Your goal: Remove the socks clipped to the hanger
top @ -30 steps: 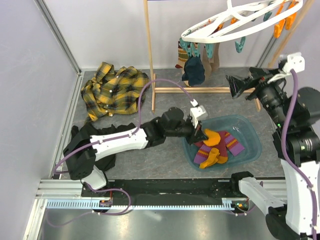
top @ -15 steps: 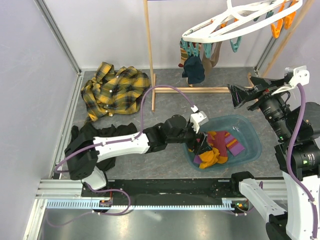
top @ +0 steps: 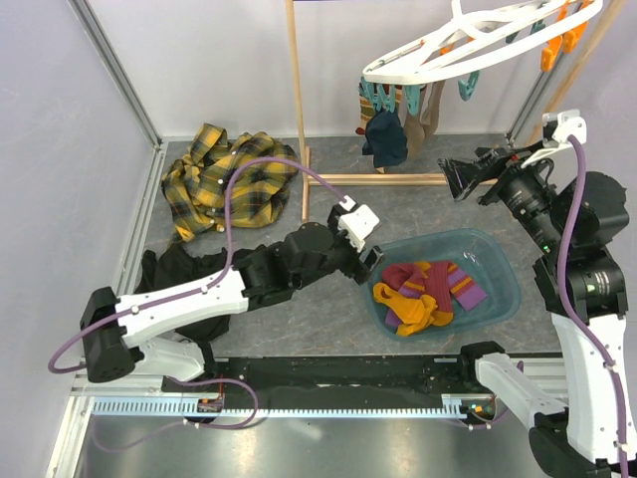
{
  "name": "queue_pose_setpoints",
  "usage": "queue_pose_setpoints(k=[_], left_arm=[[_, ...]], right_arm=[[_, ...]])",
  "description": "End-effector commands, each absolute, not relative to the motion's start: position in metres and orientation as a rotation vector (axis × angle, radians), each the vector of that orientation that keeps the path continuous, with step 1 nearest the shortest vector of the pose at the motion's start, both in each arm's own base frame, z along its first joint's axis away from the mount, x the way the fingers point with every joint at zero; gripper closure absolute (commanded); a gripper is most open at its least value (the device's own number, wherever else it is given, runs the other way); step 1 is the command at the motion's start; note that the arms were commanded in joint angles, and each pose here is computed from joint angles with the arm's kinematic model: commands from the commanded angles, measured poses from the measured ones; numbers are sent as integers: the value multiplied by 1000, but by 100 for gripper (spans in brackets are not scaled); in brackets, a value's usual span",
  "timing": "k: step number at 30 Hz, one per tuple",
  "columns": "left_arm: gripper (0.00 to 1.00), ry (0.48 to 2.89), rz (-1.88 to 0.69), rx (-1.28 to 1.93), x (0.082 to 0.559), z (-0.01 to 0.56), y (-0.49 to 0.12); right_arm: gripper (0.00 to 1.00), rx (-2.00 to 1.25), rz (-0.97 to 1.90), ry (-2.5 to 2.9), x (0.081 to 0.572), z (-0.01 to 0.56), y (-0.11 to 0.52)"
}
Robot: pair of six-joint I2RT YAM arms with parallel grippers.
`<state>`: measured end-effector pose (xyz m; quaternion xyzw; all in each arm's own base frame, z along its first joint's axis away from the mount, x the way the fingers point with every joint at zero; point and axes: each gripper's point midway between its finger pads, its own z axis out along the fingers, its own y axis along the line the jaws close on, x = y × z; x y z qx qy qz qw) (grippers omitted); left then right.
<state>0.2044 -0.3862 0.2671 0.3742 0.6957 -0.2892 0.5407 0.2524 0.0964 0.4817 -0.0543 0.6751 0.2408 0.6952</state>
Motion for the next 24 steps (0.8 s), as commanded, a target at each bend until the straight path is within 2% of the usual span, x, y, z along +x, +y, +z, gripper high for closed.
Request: queue_pose_setpoints(k=[1,3,7,14,21,24], left_arm=[[17,1546,-276,859,242,293,-331],[17,1500,-209,883,244,295,-321],[16,1409,-241,805,241,313,-308],[16,1398,-275,764,234,321,-296],[16,1393,-266,757,232,324,-289],[16,1389,-265,750,232,327,-287]], right_arm=[[10,-119,639,1454,261,489,111],[11,-97,652,1415,261,491,109],[11,-83,648,1353,269,490,109],[13,-63,603,1394,308,462,125],[15,-122,569,1343,322,456,177],[15,-45,512,1342,334,455,184]])
